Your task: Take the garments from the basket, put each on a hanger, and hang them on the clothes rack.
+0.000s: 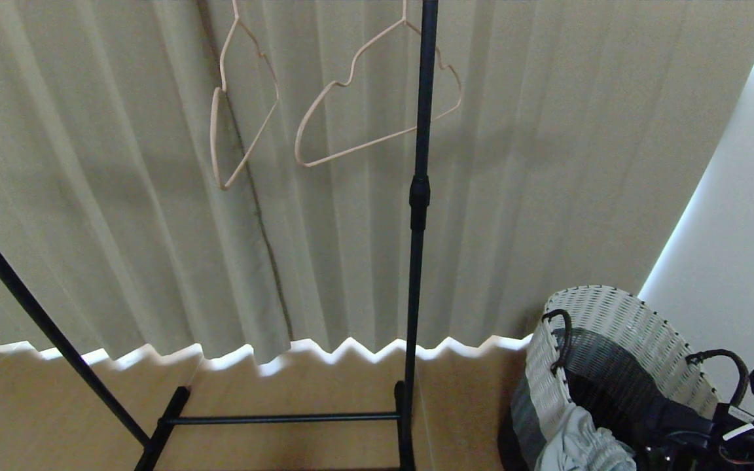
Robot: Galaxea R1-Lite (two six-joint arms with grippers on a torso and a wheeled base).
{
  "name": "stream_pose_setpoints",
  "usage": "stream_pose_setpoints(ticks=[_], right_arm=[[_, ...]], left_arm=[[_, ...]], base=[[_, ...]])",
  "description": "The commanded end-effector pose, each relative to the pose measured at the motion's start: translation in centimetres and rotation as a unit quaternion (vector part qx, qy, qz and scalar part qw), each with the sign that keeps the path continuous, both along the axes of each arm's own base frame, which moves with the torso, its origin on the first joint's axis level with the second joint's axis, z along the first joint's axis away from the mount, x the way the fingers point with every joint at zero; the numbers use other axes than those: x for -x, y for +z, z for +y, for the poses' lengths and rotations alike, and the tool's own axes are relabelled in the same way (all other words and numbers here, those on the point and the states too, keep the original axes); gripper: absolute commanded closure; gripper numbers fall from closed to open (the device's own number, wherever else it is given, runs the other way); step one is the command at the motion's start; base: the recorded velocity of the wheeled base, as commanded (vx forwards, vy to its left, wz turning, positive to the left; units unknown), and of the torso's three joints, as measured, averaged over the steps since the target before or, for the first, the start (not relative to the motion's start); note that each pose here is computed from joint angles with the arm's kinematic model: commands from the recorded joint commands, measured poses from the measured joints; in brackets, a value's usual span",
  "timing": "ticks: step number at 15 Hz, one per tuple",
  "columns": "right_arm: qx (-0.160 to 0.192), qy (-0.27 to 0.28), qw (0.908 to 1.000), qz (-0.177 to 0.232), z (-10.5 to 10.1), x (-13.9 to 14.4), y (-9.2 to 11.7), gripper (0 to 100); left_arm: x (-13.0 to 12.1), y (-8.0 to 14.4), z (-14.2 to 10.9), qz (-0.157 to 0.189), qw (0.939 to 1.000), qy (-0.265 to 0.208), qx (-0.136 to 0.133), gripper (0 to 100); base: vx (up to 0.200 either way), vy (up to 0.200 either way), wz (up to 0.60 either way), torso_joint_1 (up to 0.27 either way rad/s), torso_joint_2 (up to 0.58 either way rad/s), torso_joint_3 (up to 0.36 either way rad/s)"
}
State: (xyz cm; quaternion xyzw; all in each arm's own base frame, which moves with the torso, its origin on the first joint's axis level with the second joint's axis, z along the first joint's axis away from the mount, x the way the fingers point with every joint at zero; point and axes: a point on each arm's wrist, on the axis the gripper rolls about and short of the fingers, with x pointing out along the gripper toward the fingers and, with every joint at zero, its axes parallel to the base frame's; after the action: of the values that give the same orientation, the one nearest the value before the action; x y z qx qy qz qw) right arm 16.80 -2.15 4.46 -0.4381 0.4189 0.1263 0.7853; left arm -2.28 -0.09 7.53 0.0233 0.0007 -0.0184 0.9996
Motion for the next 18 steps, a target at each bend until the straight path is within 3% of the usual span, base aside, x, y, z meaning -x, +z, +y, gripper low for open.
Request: stream_pose_setpoints(ticks=[1,2,3,4,5,8,11,14,15,17,18], right_arm=[[-0.008,-0.013,0.9965,-0.082,0.2,0.5,2.6,100],[-0.021,-0.015,0.9918,-0.125,0.6,0.3,4.0,100],[-0.026,-0.017,0.9904,-0.134,0.7,0.3,4.4,100],[-0.051,-0.016,0.9837,-0.172,1.4,0.3,6.3,100],[-0.062,-0.019,0.9811,-0.182,1.6,0.2,7.1,100],[-0.128,-0.062,0.9691,-0.202,2.0,0.7,12.4,100],[-0.195,-0.121,0.948,-0.22,1.9,0.6,13.8,100],[-0.233,-0.147,0.929,-0.246,1.8,0.6,15.0,100],[-0.259,-0.161,0.9152,-0.264,1.8,0.8,15.8,100],[-0.269,-0.16,0.9054,-0.287,1.8,1.2,16.6,100],[-0.28,-0.159,0.8954,-0.307,1.8,2.0,17.3,100]], left_arm=[[0.0,0.0,0.0,0.0,1.0,0.0,0.002,0],[0.0,0.0,0.0,0.0,1.0,0.0,0.006,0],[0.0,0.0,0.0,0.0,1.0,0.0,0.006,0],[0.0,0.0,0.0,0.0,1.0,0.0,0.006,0],[0.0,0.0,0.0,0.0,1.0,0.0,0.006,0],[0.0,0.0,0.0,0.0,0.9999,0.001,0.013,0],[0.0,0.0,0.0,0.0,0.9999,0.0,0.012,0],[0.0,0.0,0.0,0.0,0.9999,0.0,0.011,0],[0.0,0.0,0.0,0.0,0.9999,0.0,0.011,0],[0.0,0.0,0.0,0.0,1.0,0.0,0.009,0],[0.0,0.0,0.0,0.001,1.0,-0.001,0.007,0]], base=[[0.0,0.0,0.0,0.0,0.0,0.0],[0.0,0.0,0.0,0.0,0.0,0.0],[0.0,0.0,0.0,0.0,0.0,0.0],[0.0,0.0,0.0,0.0,0.0,0.0],[0.0,0.0,0.0,0.0,0.0,0.0],[0.0,0.0,0.0,0.0,0.0,0.0],[0.0,0.0,0.0,0.0,0.0,0.0],[0.0,0.0,0.0,0.0,0.0,0.0],[0.0,0.0,0.0,0.0,0.0,0.0],[0.0,0.0,0.0,0.0,0.0,0.0],[0.0,0.0,0.0,0.0,0.0,0.0]])
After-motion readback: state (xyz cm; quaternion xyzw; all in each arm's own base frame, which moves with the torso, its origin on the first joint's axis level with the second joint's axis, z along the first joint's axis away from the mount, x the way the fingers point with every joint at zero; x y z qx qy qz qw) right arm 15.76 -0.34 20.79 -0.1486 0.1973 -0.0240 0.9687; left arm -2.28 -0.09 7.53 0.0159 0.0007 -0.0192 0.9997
